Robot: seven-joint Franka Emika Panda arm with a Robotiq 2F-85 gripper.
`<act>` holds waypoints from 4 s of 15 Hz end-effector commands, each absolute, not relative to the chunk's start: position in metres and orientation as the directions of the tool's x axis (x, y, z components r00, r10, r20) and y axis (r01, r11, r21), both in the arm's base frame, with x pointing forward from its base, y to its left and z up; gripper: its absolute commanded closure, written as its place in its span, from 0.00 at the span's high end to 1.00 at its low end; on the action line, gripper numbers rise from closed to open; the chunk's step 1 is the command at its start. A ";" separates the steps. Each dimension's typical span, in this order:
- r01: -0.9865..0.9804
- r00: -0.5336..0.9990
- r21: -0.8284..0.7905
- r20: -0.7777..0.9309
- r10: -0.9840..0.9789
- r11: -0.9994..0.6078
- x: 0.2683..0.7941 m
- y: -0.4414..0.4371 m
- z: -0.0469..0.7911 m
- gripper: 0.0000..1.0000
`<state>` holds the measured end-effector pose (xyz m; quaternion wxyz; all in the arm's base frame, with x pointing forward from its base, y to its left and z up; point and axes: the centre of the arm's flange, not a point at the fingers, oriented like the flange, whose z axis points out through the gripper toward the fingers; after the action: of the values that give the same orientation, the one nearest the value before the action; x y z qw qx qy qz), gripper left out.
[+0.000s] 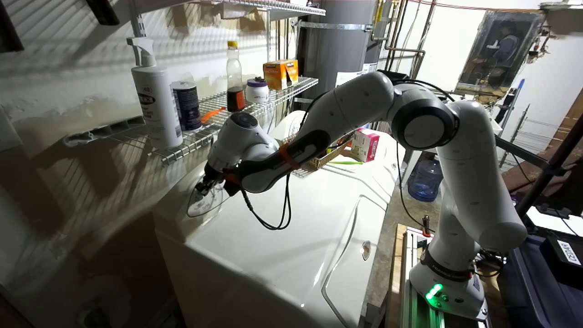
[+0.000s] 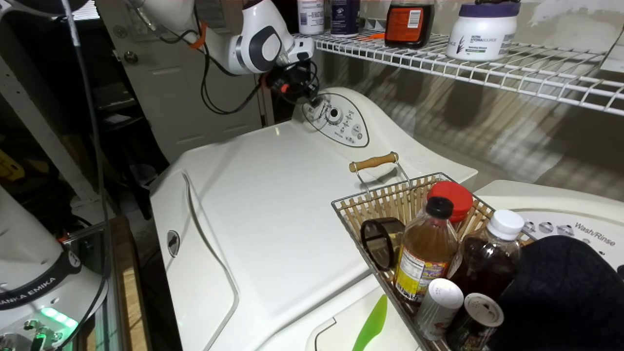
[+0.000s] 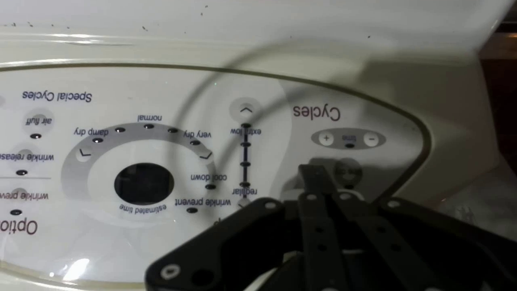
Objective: Press a button on the washing machine
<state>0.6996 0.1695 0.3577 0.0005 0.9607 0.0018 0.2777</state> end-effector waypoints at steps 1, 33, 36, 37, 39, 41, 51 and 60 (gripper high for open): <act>0.001 0.824 0.022 0.567 0.013 -1.000 0.709 0.176 0.355 0.00; -0.054 0.885 -0.006 0.464 -0.051 -0.998 0.648 0.157 0.392 0.00; -0.055 0.916 -0.024 0.396 -0.060 -0.998 0.627 0.149 0.397 0.00; -0.048 0.927 -0.036 0.370 -0.058 -0.998 0.620 0.147 0.397 0.00; -0.047 0.942 -0.051 0.330 -0.062 -0.998 0.609 0.144 0.395 0.00; -0.053 0.950 -0.058 0.303 -0.068 -0.997 0.602 0.140 0.392 0.00; -0.032 0.950 -0.067 0.308 -0.051 -0.997 0.552 0.146 0.456 0.53; 0.042 0.884 -0.087 0.467 -0.003 -0.995 0.487 0.146 0.532 1.00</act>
<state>0.5179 0.1509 0.5275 -0.0353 0.9735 -0.0135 0.2257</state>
